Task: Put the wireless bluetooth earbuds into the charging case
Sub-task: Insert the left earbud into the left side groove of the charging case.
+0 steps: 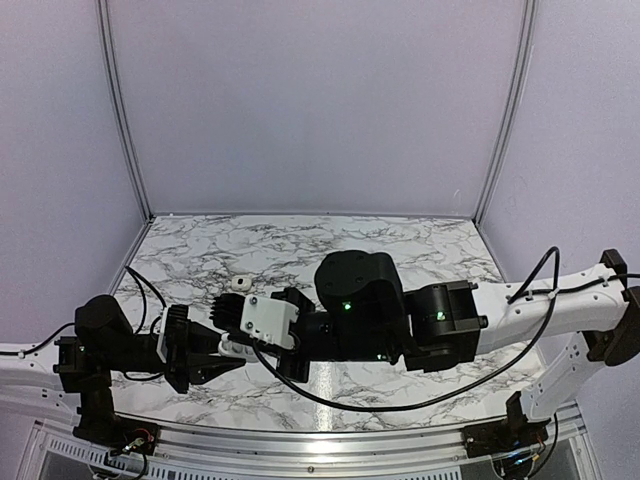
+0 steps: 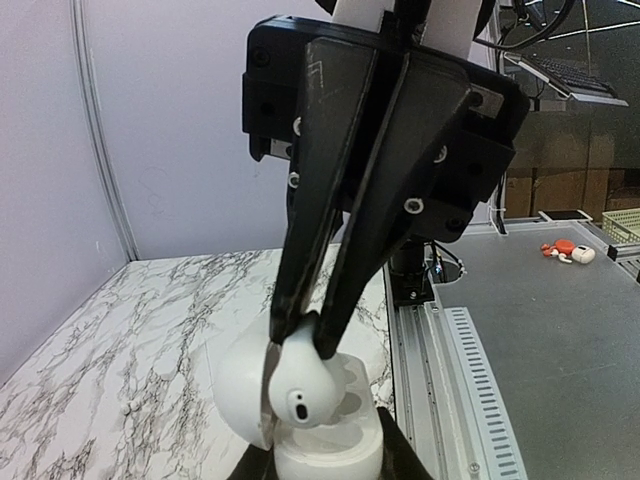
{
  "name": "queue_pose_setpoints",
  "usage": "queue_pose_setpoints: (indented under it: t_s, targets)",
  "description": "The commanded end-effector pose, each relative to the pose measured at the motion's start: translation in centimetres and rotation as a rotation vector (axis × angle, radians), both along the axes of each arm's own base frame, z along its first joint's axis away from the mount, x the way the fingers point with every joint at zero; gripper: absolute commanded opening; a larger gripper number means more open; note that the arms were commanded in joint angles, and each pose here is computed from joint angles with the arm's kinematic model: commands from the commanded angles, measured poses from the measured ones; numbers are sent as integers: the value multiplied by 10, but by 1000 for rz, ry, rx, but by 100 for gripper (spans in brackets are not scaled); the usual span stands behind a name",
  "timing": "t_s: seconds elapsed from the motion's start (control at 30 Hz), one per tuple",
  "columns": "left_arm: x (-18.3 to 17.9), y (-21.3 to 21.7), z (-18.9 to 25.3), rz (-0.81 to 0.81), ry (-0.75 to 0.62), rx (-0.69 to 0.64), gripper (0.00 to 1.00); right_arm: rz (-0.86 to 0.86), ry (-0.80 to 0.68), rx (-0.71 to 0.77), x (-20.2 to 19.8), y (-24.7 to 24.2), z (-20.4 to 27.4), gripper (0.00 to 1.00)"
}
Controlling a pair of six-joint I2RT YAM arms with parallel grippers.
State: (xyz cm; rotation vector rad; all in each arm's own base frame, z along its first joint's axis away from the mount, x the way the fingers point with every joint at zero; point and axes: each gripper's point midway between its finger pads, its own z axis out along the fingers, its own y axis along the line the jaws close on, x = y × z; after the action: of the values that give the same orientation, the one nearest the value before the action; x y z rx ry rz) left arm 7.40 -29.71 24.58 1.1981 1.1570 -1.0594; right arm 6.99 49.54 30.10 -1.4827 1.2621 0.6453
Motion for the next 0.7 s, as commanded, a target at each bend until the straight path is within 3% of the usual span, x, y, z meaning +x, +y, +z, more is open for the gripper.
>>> queue_pose_setpoints:
  t_s: [0.0, 0.23, 0.67]
  targets:
    - [0, 4, 25, 10, -33, -77, 0, -20, -37, -21, 2, -4, 3, 0]
    - [1, 5, 24, 18, -38, -78, 0, 11, -31, -44, -6, -3, -4, 0]
    - [4, 4, 24, 31, -27, -77, 0, -50, -165, -178, -10, 9, -26, 0]
